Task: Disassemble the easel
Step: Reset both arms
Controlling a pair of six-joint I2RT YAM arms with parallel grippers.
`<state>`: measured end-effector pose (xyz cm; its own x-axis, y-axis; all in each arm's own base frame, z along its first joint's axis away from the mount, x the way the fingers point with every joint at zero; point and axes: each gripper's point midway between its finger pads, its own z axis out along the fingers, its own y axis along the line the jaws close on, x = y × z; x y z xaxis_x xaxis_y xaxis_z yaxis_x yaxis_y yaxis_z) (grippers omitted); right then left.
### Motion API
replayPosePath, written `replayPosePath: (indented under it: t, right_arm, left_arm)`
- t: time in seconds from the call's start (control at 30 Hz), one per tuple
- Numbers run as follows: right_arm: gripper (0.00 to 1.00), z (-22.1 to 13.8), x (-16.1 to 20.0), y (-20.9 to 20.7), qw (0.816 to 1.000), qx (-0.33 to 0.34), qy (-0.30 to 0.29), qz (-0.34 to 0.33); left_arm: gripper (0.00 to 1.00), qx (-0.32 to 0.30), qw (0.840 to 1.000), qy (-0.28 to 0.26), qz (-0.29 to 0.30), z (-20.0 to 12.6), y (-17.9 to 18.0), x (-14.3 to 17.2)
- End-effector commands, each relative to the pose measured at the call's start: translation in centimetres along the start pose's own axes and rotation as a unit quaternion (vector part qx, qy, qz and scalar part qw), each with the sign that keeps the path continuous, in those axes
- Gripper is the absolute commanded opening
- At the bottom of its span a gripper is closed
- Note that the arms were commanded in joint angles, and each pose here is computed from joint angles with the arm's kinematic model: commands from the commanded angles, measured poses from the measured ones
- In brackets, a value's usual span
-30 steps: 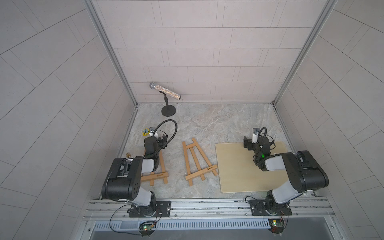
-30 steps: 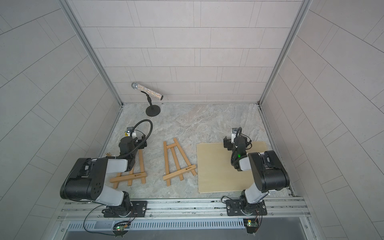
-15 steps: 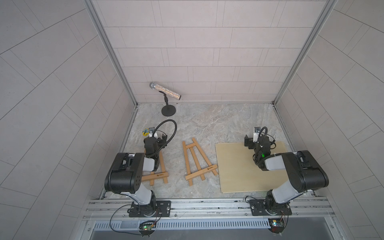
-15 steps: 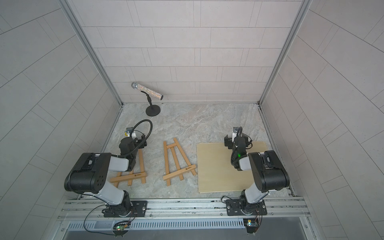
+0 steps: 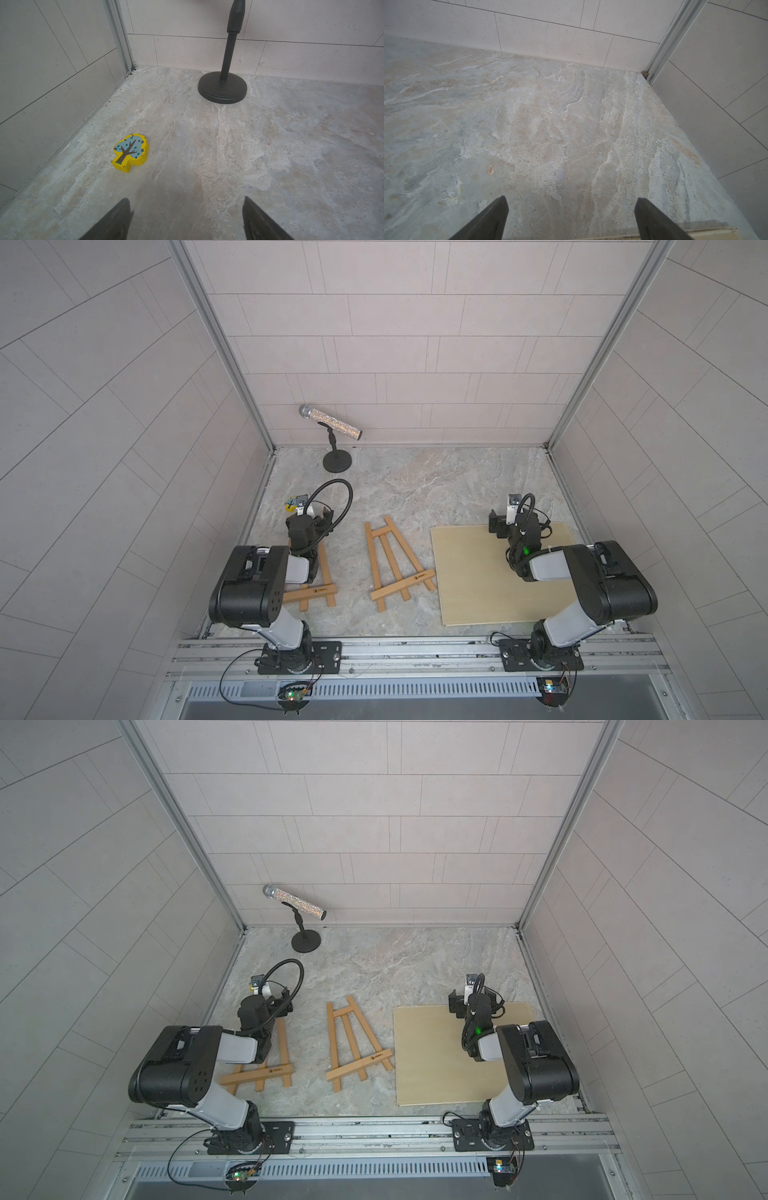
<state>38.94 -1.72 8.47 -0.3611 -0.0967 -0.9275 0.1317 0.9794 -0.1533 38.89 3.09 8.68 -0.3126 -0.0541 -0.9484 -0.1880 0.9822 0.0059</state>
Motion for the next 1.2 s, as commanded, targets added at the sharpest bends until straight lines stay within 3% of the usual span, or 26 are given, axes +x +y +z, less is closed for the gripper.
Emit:
replayPosePath:
  t: [0.0,0.57,0.7,0.83,0.93,1.17]
  right_arm:
    - [1.00,0.1,-0.7,-0.4,1.000,0.009,-0.012,0.004]
    - [1.00,0.1,-0.7,-0.4,1.000,0.009,-0.012,0.004]
    - [1.00,0.1,-0.7,-0.4,1.000,0.009,-0.012,0.004]
    - [1.00,0.1,-0.7,-0.4,1.000,0.009,-0.013,0.004]
    - [1.00,0.1,-0.7,-0.4,1.000,0.009,-0.012,0.004]
    - [1.00,0.1,-0.7,-0.4,1.000,0.009,-0.013,0.004]
  left_arm:
    - [0.88,-0.004,1.000,-0.014,-0.007,-0.2,0.3,-0.4]
    - [0.89,-0.005,1.000,-0.013,-0.005,-0.2,0.3,-0.4]
    - [0.89,-0.042,0.999,-0.015,-0.017,-0.3,1.5,-0.4]
    - [0.89,0.002,1.000,-0.013,0.000,-0.2,0.0,-0.4]
    - [0.90,-0.020,1.000,-0.014,-0.009,-0.2,0.8,-0.4]
    - [0.90,0.002,1.000,-0.012,0.002,-0.1,-0.1,-0.4]
